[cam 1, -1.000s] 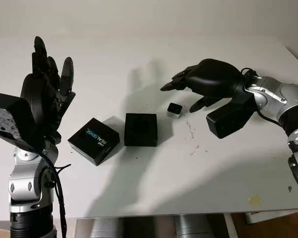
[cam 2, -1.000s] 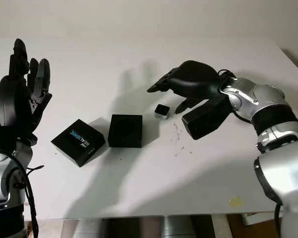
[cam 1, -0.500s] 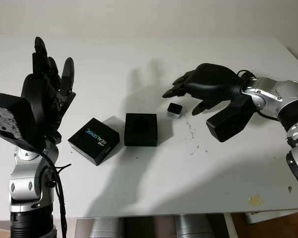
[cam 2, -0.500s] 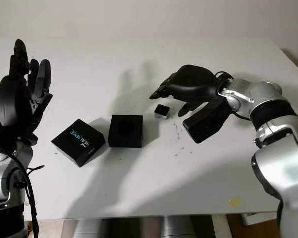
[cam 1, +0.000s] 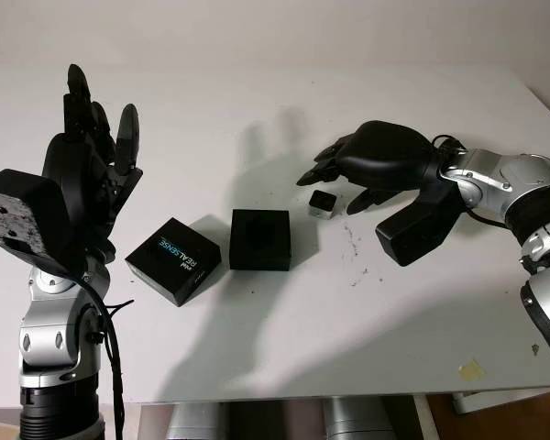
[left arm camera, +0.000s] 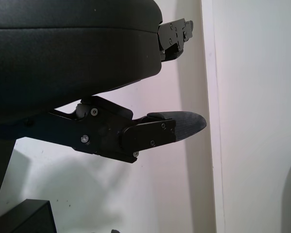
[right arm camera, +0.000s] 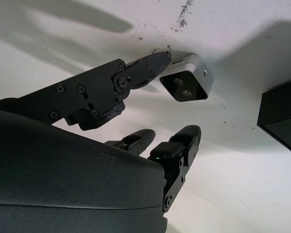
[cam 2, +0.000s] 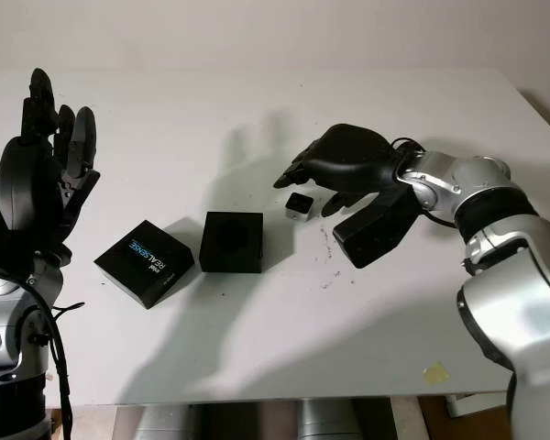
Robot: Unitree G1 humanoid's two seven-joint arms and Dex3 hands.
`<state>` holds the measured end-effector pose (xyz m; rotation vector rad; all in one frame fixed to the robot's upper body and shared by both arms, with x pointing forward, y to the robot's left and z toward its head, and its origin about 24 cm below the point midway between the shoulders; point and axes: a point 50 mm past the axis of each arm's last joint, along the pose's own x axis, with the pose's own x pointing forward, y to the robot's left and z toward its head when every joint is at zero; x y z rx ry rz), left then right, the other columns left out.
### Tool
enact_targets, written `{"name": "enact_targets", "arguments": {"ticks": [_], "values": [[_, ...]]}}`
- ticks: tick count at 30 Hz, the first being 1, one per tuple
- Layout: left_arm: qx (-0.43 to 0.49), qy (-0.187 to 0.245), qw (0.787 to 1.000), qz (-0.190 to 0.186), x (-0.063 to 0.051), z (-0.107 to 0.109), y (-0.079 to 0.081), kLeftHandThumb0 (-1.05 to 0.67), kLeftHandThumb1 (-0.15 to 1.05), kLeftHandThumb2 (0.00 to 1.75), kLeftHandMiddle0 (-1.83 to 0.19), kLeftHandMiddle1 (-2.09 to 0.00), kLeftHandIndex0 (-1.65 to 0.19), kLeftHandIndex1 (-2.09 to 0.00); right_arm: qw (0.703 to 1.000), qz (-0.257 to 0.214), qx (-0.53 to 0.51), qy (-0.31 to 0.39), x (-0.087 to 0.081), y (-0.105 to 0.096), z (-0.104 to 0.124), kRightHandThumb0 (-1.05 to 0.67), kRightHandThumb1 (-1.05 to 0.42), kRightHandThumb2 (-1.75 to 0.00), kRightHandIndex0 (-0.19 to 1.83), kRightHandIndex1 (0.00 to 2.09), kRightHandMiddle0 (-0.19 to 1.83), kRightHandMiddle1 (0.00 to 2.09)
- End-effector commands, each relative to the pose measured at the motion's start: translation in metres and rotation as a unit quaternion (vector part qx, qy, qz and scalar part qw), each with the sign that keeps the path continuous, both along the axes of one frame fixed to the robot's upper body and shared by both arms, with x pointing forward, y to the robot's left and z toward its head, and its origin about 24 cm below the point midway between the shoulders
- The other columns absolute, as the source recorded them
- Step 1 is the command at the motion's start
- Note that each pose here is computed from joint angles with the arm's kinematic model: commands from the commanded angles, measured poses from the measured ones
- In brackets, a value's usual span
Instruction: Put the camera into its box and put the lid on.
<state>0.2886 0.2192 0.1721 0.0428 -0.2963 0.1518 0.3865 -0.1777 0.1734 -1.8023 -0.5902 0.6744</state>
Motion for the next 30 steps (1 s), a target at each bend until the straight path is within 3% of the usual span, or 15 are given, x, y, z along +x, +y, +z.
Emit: {"name": "enact_targets", "arguments": {"ticks": [1,23,30], "values": [[0.003,-0.016,1.000,-0.001,-0.001,0.008,-0.001,-0.49,1.05,0.52,0.19,0.00,0.19,0.00,1.000,-0.002,0.004,-0.002,0.000,-0.001,-0.002,-0.25,-0.86,-0.05,0.56,0.09,0.59,0.11],[0.001,-0.020,1.000,0.000,-0.003,0.005,-0.001,-0.50,1.05,0.50,0.19,0.00,0.19,0.00,1.000,-0.022,0.001,0.009,0.001,0.000,-0.024,-0.26,-0.89,-0.05,0.58,0.07,0.60,0.08],[-0.009,-0.023,1.000,-0.004,-0.002,0.006,-0.003,-0.49,1.05,0.48,0.19,0.00,0.19,0.00,0.999,-0.009,-0.009,-0.030,0.000,0.000,-0.028,-0.34,-0.88,-0.05,0.49,0.02,0.65,0.10]]}}
